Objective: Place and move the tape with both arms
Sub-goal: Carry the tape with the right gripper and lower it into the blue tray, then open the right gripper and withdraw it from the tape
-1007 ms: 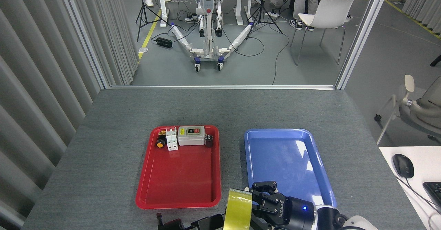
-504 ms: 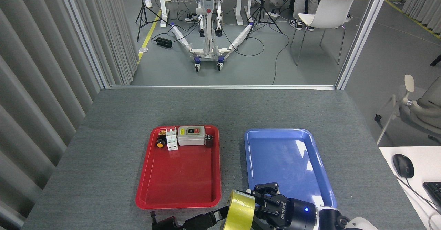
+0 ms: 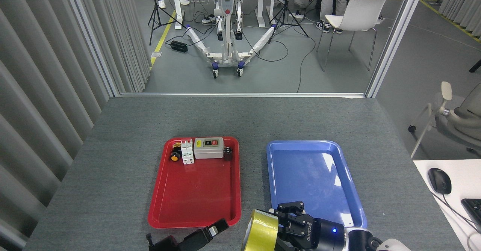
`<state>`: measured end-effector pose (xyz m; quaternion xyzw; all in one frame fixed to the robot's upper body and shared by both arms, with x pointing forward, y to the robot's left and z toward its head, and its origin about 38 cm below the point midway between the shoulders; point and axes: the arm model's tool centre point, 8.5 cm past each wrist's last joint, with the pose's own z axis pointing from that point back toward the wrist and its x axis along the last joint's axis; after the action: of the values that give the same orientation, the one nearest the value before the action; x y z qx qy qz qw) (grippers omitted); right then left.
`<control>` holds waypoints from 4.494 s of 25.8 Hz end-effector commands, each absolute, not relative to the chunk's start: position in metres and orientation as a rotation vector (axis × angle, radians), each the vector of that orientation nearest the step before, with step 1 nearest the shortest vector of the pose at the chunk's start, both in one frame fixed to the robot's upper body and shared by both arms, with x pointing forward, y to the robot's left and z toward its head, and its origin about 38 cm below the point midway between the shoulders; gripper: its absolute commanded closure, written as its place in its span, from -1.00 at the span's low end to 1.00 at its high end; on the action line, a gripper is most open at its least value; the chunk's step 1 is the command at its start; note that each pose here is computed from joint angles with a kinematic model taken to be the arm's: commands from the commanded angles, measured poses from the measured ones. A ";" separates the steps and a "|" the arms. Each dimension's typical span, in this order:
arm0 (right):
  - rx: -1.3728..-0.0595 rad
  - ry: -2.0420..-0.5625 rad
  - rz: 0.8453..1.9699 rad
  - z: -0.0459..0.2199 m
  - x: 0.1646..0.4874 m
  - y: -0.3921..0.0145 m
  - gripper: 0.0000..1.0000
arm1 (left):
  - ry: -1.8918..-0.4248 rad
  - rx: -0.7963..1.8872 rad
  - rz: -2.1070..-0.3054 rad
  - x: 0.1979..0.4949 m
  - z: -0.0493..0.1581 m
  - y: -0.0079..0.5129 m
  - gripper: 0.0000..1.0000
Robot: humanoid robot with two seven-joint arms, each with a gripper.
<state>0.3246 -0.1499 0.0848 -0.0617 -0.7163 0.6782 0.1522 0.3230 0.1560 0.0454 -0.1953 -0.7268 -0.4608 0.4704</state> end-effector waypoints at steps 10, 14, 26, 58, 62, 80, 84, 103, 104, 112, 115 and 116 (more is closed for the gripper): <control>-0.547 -1.729 1.394 0.083 0.370 -0.239 0.53 | -1.672 0.438 -1.075 0.364 0.046 0.258 -1.00; -0.490 -1.356 1.237 0.066 0.397 -0.250 0.53 | -1.503 0.695 -1.121 0.323 0.054 0.273 -1.00; -0.404 -0.775 1.184 0.067 0.455 -0.291 0.52 | -1.349 1.124 -1.122 0.330 0.050 0.222 -1.00; -0.248 -0.521 1.217 0.028 0.482 -0.268 0.32 | -1.493 1.239 -1.124 0.358 0.064 0.181 -1.00; -0.261 -0.529 1.217 0.028 0.483 -0.266 0.18 | -1.510 1.218 -1.131 0.357 0.063 0.171 -1.00; -0.289 -0.579 1.253 0.030 0.485 -0.260 0.08 | -1.443 1.238 -1.132 0.351 0.055 0.181 -1.00; -0.409 -0.635 1.264 0.044 0.493 -0.272 -0.28 | -1.446 1.235 -1.126 0.352 0.056 0.180 -1.00; -1.182 -1.298 1.199 0.047 0.392 -0.318 -0.96 | -1.448 1.235 -1.142 0.367 0.066 0.179 -1.00; -1.204 -1.304 1.203 0.044 0.384 -0.322 -0.96 | -1.448 1.235 -1.142 0.367 0.066 0.179 -1.00; -1.207 -1.299 1.186 0.038 0.376 -0.319 -0.97 | -1.447 1.232 -1.145 0.366 0.066 0.179 -1.00; -1.231 -1.327 1.182 0.050 0.378 -0.319 -0.97 | -1.448 1.233 -1.144 0.366 0.066 0.179 -1.00; -1.240 -1.341 1.177 0.055 0.378 -0.318 -0.97 | -1.451 1.233 -1.144 0.366 0.067 0.178 -1.00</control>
<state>0.3773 -0.3199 0.0443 -0.4994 -0.5374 0.4856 0.4754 0.3664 0.1785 0.0660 0.4973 -0.5844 -0.4619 0.4448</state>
